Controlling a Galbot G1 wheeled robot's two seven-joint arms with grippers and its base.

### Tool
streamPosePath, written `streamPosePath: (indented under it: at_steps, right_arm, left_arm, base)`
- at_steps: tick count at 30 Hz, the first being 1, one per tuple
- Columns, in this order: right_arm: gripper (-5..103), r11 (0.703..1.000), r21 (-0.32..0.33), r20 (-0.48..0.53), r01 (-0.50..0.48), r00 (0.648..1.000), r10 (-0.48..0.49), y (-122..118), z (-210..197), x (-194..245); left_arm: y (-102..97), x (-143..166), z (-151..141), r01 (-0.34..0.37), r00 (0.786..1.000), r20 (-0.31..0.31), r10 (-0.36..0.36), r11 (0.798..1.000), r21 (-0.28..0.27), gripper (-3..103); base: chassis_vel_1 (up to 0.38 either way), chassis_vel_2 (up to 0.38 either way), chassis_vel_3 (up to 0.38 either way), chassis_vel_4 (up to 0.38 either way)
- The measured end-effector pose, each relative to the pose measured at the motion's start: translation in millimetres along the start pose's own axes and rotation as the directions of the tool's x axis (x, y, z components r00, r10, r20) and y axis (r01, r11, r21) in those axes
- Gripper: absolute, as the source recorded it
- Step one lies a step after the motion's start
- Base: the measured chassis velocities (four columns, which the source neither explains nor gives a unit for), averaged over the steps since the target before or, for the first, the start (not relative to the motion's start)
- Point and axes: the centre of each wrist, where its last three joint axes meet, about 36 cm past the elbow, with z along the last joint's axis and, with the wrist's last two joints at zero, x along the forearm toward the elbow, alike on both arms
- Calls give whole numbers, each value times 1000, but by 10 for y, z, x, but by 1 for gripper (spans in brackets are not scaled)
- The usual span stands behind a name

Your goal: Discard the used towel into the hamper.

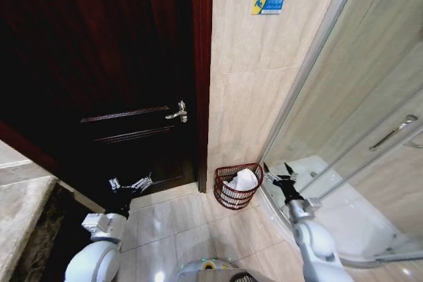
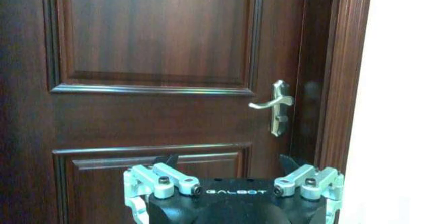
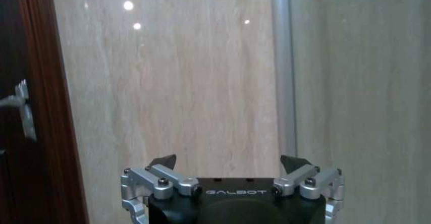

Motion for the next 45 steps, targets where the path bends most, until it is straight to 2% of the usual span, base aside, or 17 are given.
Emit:
streamPosePath:
  at_steps: [4, 12, 18, 25, 45]
  right_arm:
    - [100, 1000, -10, 21, -13, 1000, 14, 3, -120, 132]
    - [100, 999, -31, 62, -8, 998, 10, 156, -308, 340]
    - [100, 998, -36, 108, 45, 993, -41, 372, -503, 449]
    - [100, 996, -29, 99, 79, 992, -75, 468, -636, 541]
    - [100, 996, -33, 95, 84, 992, -80, 476, -641, 543]
  left_arm:
    - [0, 0, 0, 0, 1000, 0, 0, 1000, 0, 98]
    - [0, 0, 0, 0, 1000, 0, 0, 1000, 0, 98]
    - [0, 0, 0, 0, 1000, 0, 0, 1000, 0, 98]
    - [0, 0, 0, 0, 1000, 0, 0, 1000, 0, 98]
    - [0, 0, 0, 0, 1000, 0, 0, 1000, 0, 98]
  base:
    - [0, 0, 0, 0]
    - [0, 0, 0, 0]
    - [0, 0, 0, 0]
    - [0, 0, 0, 0]
    - [0, 0, 0, 0]
